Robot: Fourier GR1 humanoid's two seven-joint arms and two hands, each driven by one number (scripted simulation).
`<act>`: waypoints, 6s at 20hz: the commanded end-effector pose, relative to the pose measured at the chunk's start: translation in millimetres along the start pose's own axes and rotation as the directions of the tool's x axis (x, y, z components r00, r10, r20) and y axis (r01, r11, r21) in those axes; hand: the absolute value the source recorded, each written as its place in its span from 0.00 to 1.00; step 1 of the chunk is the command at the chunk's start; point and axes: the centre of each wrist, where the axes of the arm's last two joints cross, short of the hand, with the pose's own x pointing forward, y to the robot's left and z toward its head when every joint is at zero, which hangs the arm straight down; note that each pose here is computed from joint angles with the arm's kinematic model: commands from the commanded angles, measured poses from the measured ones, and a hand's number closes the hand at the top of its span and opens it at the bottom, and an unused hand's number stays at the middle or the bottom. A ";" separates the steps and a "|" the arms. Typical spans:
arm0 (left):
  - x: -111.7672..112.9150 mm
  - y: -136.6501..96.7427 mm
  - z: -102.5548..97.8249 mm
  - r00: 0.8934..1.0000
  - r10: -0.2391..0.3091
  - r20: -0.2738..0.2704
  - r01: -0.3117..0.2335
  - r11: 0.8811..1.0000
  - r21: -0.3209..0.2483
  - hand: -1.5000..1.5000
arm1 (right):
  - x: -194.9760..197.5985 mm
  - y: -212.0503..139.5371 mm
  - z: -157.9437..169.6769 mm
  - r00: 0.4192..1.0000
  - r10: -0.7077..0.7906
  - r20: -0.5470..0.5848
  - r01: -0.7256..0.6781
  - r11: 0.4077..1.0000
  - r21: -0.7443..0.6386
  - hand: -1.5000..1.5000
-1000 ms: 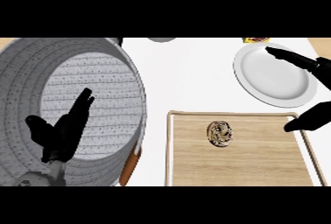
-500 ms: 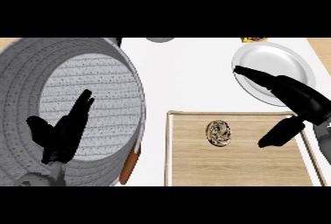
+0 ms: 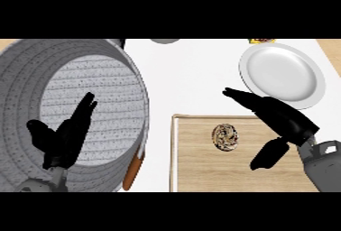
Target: Pick the cupcake from the tray and place it in the plate
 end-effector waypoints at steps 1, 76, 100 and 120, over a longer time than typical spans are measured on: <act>-52.6 -9.7 8.5 0.982 0.008 -0.190 -0.006 1.000 0.012 0.50 | 9.6 30.8 -0.8 1.000 0.003 0.011 -0.003 1.000 0.025 0.00; -36.6 -17.5 5.5 0.987 0.017 -0.161 -0.021 1.000 -0.023 0.50 | -57.1 8.4 -53.1 0.870 -0.401 -0.287 -0.247 0.150 -0.957 1.00; -36.8 -35.3 9.9 0.988 -0.011 -0.151 0.000 0.997 -0.073 0.50 | -176.4 -42.5 -26.1 0.755 -0.552 -0.355 -0.088 0.451 -0.888 0.00; -42.5 -12.2 10.2 0.985 0.021 -0.169 -0.022 1.000 -0.006 0.50 | -241.9 -40.5 61.6 0.751 -0.638 0.169 0.363 0.184 -0.914 0.00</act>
